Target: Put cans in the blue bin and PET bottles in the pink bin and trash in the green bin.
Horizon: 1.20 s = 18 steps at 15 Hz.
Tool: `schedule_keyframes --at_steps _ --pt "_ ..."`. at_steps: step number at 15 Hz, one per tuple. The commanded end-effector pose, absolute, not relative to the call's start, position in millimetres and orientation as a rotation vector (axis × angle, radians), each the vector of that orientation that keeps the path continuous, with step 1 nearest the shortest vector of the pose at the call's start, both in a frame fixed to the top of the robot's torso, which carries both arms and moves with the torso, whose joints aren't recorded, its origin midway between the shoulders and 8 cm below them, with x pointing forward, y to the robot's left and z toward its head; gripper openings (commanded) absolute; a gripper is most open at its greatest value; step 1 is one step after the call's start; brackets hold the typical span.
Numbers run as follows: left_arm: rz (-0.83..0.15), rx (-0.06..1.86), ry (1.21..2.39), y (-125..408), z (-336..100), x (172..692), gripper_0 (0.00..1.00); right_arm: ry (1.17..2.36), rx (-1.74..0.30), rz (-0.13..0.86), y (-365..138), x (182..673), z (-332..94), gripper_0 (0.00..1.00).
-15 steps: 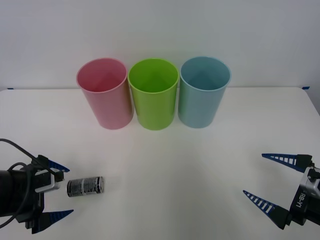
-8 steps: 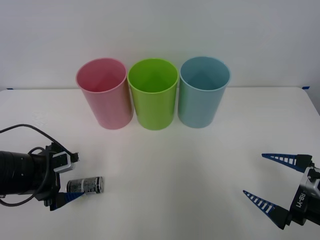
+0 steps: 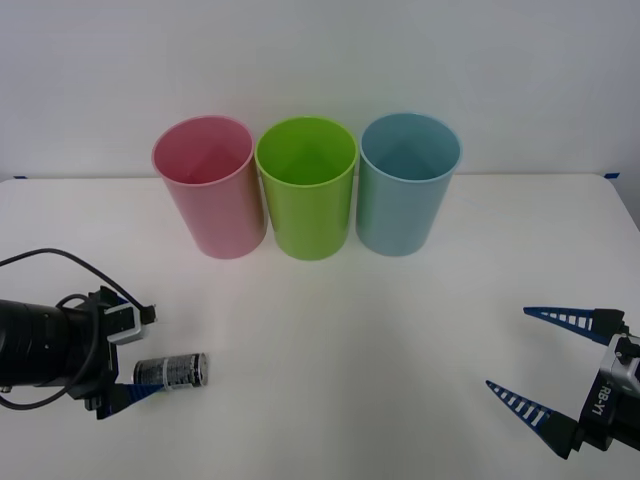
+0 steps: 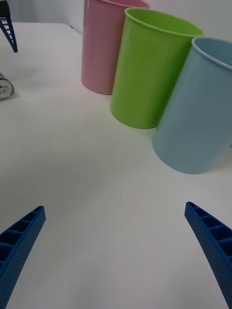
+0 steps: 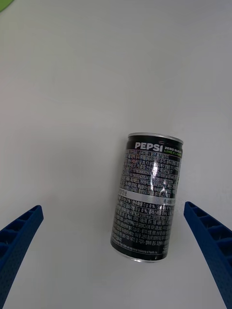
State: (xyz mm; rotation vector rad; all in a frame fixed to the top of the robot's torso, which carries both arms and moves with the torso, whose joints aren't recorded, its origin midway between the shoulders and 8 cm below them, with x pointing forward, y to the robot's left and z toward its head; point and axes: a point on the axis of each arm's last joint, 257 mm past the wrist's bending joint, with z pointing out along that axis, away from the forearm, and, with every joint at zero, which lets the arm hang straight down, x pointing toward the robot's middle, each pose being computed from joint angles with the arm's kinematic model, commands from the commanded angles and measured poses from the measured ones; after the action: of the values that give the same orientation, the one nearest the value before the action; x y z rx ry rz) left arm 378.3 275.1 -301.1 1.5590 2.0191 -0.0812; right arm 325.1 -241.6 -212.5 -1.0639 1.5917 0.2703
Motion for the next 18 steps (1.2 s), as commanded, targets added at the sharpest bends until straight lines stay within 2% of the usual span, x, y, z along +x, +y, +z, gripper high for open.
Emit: schedule_keyframes --at_steps 1,18 --pt "-0.086 1.553 2.041 278 -310 377 1.0 1.592 -1.064 0.27 -242 325 -213 1.0" --pt "-0.12 1.604 2.09 271 -347 369 1.0 1.592 -1.064 0.27 -242 325 -213 1.0"
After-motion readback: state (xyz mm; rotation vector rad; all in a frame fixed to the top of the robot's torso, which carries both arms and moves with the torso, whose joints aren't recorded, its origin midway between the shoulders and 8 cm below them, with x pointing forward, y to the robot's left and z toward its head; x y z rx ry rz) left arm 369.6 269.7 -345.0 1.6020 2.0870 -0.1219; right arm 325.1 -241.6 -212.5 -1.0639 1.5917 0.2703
